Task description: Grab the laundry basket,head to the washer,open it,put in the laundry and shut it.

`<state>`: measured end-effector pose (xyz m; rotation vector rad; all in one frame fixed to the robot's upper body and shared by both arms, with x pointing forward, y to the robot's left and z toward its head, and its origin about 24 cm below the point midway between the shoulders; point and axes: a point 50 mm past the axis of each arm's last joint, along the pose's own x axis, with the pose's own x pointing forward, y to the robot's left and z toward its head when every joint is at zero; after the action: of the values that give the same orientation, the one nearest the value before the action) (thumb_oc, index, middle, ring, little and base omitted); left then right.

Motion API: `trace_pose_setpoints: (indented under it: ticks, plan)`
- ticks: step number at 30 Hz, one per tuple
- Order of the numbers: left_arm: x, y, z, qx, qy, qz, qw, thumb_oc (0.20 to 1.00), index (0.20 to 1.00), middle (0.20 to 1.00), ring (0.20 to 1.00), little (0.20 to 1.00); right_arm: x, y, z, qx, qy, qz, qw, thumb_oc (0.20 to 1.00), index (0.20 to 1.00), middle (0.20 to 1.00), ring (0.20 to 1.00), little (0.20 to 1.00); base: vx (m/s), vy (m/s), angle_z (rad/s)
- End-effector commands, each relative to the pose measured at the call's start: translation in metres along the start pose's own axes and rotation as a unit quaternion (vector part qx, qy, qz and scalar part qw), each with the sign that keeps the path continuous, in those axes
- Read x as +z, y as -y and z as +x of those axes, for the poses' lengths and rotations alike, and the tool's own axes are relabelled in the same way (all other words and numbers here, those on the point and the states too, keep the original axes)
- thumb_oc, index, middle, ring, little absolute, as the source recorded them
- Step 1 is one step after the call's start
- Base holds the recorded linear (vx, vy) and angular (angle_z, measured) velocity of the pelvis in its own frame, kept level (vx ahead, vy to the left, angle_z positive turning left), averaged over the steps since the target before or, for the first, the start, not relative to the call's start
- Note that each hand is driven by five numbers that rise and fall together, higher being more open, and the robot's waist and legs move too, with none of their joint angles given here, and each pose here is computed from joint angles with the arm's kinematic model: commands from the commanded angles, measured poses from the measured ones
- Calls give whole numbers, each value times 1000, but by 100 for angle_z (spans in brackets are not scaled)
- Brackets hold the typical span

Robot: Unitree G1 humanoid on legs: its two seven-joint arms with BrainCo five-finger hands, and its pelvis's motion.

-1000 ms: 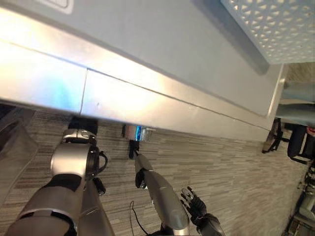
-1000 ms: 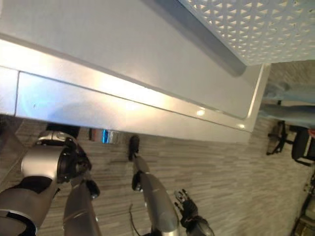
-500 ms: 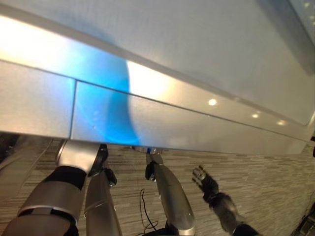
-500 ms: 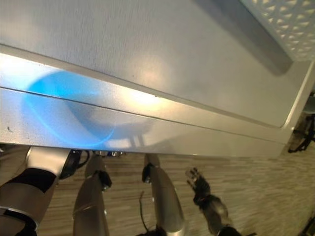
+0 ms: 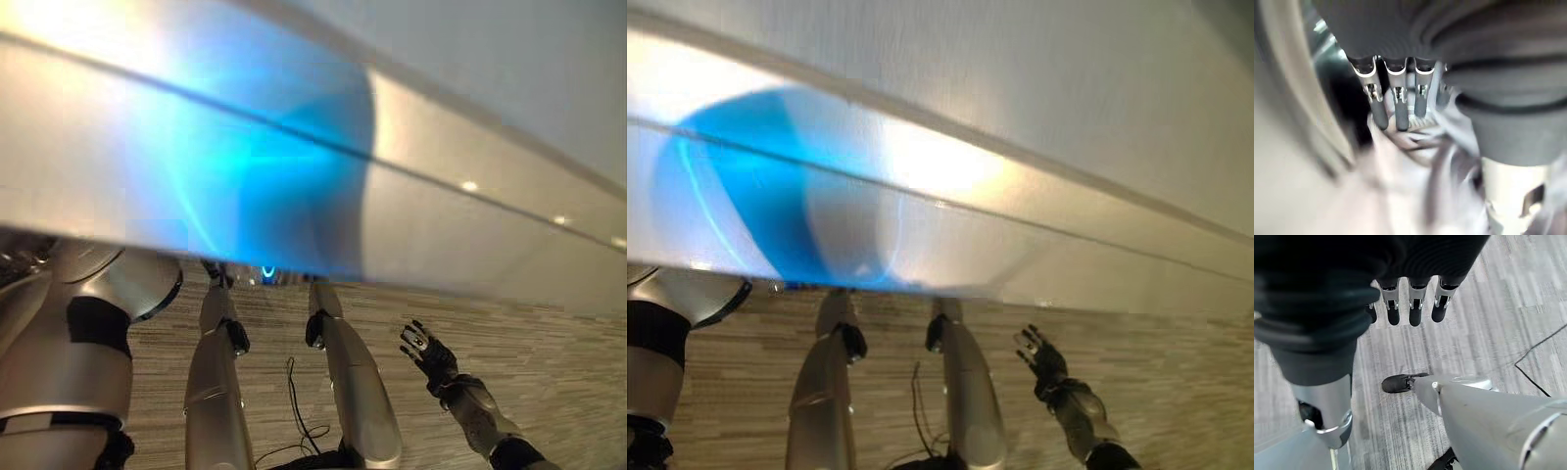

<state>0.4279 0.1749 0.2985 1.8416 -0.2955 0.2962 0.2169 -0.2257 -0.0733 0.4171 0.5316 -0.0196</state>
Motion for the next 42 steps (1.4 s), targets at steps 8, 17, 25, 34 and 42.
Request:
trace_pose_setpoints:
  ticks: [8, 17, 25, 34, 42]
  plan:
    - [14, -76, -11, 258, 47, -76, 962, 1000, 1000, 1000, 1000, 1000, -10, 1, -14, 7, 43, 20, 999, 1000, 1000, 1000, 1000, 1000, 14, -39, 6]
    - [24, 86, -134, 116, 36, -331, 936, 1000, 1000, 1000, 1000, 1000, -18, -25, -9, 19, 51, 18, 998, 1000, 1000, 1000, 1000, 1000, 3, -6, 7]
    - [60, 194, -249, -189, -31, -548, 814, 1000, 1000, 1000, 1000, 1000, 30, -72, 32, 30, 101, -64, 992, 1000, 1000, 1000, 1000, 1000, -1, 20, 10]
    - [65, 206, -270, -206, -77, -608, 763, 1000, 1000, 1000, 1000, 1000, 83, -105, 74, -37, 124, -97, 987, 1000, 1000, 1000, 1000, 1000, 15, 5, 18]
    - [77, 200, -266, -200, -58, -632, 746, 1000, 1000, 1000, 1000, 1000, 119, -120, 86, -71, 136, -80, 985, 1000, 1000, 1000, 1000, 1000, 27, -7, 26]
